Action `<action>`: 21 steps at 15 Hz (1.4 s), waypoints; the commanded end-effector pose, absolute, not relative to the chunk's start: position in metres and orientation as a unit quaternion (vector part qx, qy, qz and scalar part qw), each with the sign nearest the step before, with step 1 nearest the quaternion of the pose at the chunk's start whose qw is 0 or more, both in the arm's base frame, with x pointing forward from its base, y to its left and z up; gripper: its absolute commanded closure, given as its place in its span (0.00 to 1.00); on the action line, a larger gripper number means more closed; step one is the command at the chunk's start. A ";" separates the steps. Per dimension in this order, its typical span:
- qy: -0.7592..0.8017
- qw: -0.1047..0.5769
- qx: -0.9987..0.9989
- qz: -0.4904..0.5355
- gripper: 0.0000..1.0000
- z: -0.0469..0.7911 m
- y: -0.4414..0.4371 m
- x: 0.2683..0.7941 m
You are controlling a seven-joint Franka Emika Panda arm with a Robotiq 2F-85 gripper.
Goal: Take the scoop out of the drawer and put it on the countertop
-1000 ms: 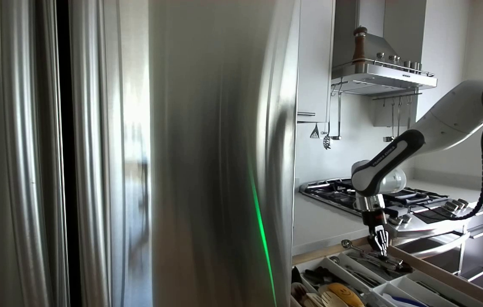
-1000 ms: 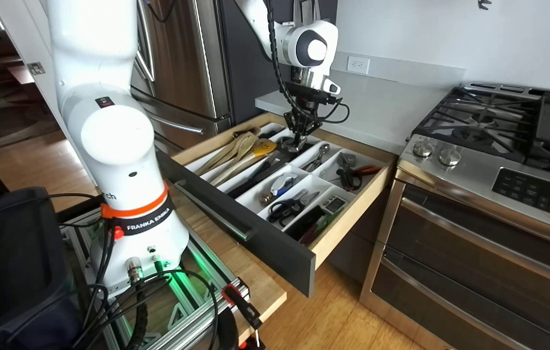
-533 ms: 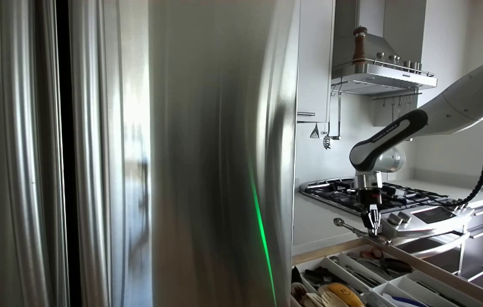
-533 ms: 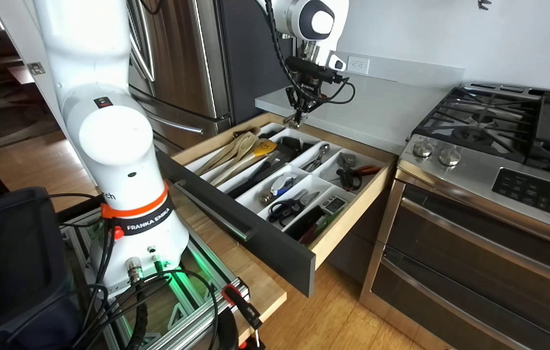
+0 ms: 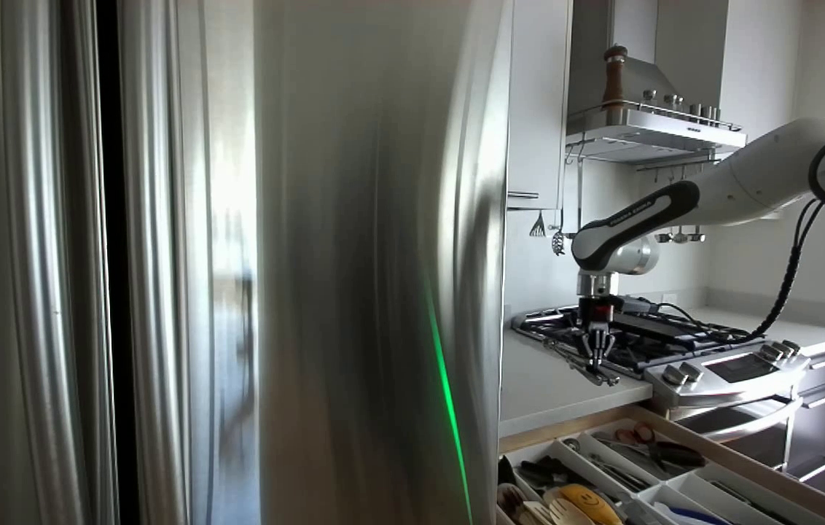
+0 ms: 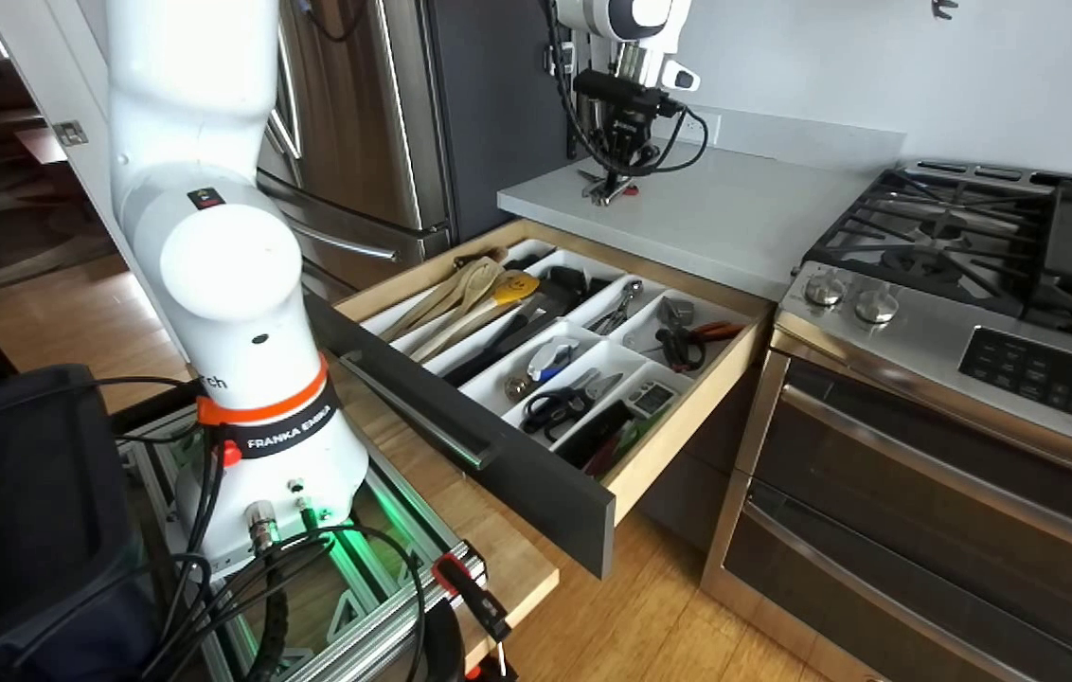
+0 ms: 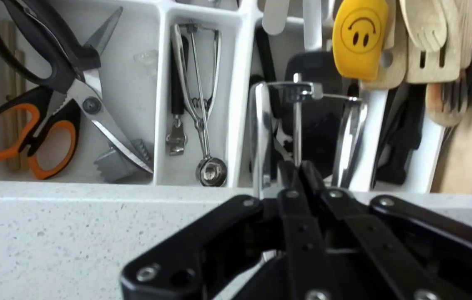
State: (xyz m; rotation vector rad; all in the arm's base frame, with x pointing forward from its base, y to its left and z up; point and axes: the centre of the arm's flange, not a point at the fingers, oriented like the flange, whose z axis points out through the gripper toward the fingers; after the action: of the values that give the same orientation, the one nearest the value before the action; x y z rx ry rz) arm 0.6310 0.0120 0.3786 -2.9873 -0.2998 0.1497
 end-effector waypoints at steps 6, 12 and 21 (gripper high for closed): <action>0.029 0.041 -0.997 0.056 0.99 0.345 0.033 0.756; 0.069 0.053 -0.993 0.081 0.99 0.323 0.004 0.788; 0.089 0.066 -0.991 0.073 0.99 0.298 -0.015 0.810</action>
State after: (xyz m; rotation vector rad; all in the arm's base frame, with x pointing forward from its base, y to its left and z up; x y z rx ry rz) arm 0.7750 -0.0127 0.2999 -3.0189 0.2286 0.2082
